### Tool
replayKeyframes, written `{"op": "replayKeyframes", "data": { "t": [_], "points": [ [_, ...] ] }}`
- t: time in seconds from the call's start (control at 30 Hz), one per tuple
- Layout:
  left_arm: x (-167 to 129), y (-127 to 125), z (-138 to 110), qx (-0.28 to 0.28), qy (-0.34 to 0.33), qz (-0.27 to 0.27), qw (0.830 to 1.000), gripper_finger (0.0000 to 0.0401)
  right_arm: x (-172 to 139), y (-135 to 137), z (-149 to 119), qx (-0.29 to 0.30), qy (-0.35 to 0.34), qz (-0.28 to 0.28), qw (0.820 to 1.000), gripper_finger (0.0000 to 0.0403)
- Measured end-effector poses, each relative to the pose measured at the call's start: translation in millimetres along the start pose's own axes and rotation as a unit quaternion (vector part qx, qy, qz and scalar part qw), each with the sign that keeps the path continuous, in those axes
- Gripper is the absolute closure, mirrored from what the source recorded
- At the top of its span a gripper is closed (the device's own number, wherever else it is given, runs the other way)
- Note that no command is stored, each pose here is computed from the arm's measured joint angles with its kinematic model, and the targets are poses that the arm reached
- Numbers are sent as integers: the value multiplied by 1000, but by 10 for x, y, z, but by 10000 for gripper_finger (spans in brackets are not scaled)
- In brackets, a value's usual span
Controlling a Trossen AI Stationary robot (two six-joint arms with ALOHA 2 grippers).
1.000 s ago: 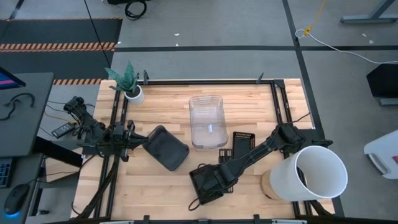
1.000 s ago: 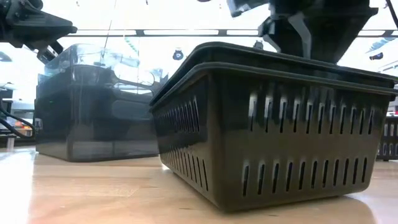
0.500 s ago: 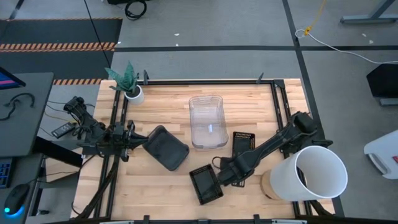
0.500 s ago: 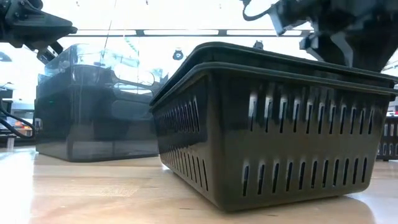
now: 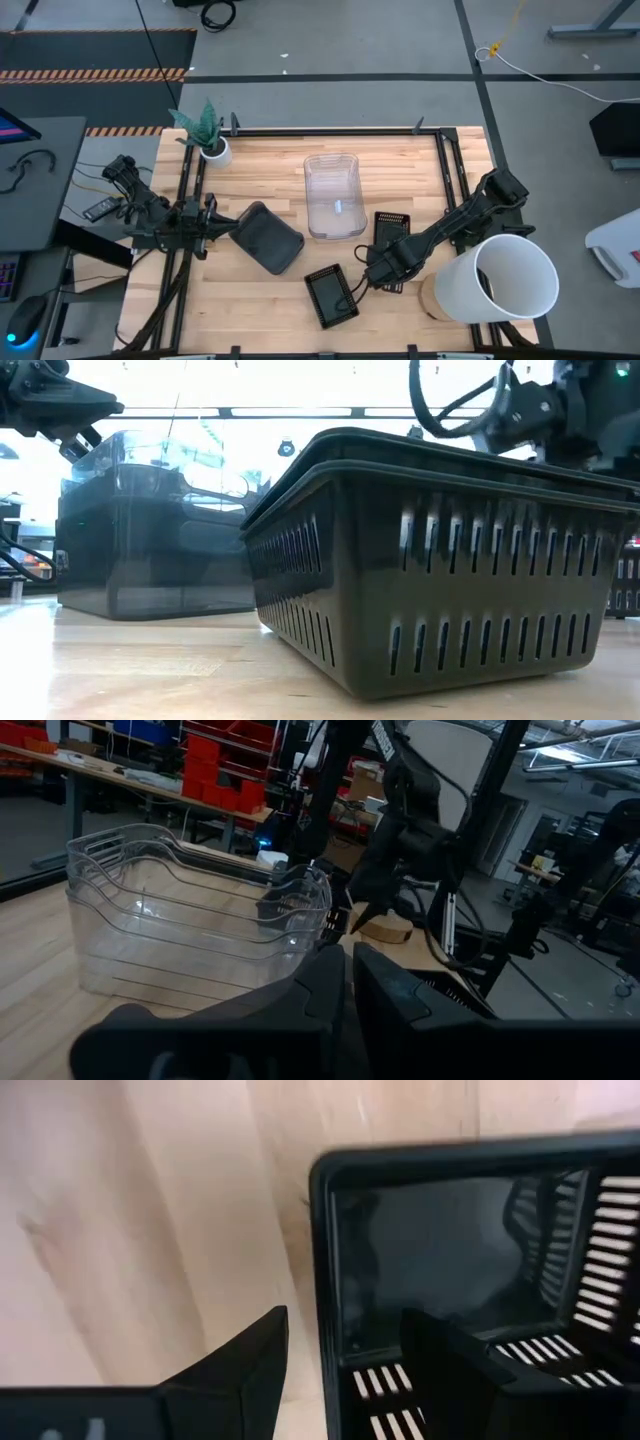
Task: Stack baskets by color
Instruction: Stack the black bin on the left black bins
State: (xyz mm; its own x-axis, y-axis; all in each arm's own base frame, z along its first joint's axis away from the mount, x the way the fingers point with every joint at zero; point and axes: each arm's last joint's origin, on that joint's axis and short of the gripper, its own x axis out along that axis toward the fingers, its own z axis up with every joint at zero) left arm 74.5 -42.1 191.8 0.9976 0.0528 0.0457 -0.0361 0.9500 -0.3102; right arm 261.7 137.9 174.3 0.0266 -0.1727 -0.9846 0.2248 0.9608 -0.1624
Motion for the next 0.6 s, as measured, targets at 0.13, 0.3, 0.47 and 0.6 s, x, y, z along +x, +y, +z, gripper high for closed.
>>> {"op": "replayKeyframes", "data": {
  "t": [0.13, 0.3, 0.47, 0.6],
  "points": [
    [0, 0, 0, 0, 0, 0, 1000, 363, 93, -12, -36, 0, 1, 0, 1000, 217],
    [0, 0, 0, 0, 0, 0, 1000, 365, 158, -8, -51, -14, -5, 6, 1000, 261],
    [0, 0, 0, 0, 0, 0, 1000, 372, 204, 5, -83, -57, -8, 8, 998, 326],
    [0, 0, 0, 0, 0, 0, 1000, 372, 182, 33, -88, -86, -7, 16, 996, 380]
  ]
}}
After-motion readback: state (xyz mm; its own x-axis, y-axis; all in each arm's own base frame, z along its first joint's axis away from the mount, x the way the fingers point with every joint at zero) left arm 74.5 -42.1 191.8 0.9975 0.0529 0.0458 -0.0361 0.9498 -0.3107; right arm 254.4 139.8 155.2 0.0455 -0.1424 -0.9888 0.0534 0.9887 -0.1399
